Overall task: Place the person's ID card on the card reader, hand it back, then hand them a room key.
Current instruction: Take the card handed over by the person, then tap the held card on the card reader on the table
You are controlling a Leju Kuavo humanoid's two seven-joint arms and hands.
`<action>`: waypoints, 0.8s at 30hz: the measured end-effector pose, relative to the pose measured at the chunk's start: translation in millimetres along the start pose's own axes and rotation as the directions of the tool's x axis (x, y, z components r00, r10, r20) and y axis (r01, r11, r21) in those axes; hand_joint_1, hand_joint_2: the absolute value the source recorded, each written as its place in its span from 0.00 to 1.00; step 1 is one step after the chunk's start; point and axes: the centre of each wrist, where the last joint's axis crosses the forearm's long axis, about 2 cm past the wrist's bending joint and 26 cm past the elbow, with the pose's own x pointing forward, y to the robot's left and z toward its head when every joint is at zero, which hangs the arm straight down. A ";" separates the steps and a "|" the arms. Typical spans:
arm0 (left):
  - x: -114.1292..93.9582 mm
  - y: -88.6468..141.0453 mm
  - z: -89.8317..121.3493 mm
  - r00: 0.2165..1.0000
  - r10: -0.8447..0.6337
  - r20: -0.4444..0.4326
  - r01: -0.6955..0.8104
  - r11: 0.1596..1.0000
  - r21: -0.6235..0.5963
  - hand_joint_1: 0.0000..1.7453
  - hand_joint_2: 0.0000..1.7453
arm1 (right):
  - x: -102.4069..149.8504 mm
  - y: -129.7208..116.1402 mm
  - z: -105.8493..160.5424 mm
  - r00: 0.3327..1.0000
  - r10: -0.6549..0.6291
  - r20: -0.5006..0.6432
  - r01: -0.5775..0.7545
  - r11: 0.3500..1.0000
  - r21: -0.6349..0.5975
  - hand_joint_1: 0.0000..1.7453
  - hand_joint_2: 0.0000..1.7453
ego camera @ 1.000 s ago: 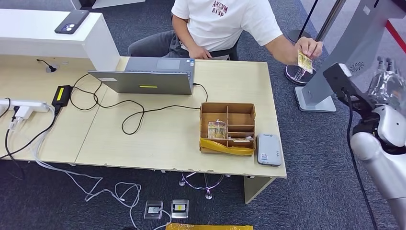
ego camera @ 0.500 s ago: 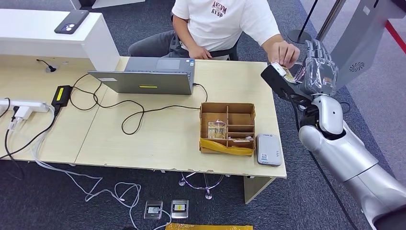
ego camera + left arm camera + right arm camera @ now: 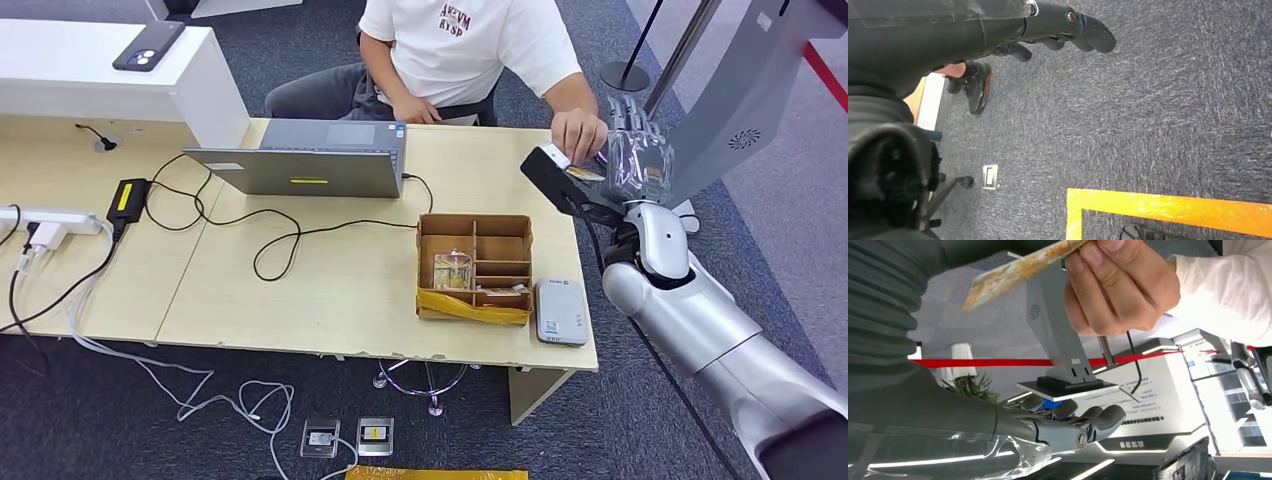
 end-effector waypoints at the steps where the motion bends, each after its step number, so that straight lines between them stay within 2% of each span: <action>1: 0.0 0.1 -0.1 1.000 0.000 0.000 0.000 1.000 0.000 0.00 0.00 | 0.6 0.9 0.2 1.000 0.002 0.003 -0.002 1.000 0.003 1.00 1.00; 24: -0.2 2.5 -1.5 1.000 0.000 0.000 0.000 1.000 0.004 0.00 0.00 | 10.2 9.8 -1.7 0.999 0.021 0.044 -0.022 1.000 0.017 1.00 1.00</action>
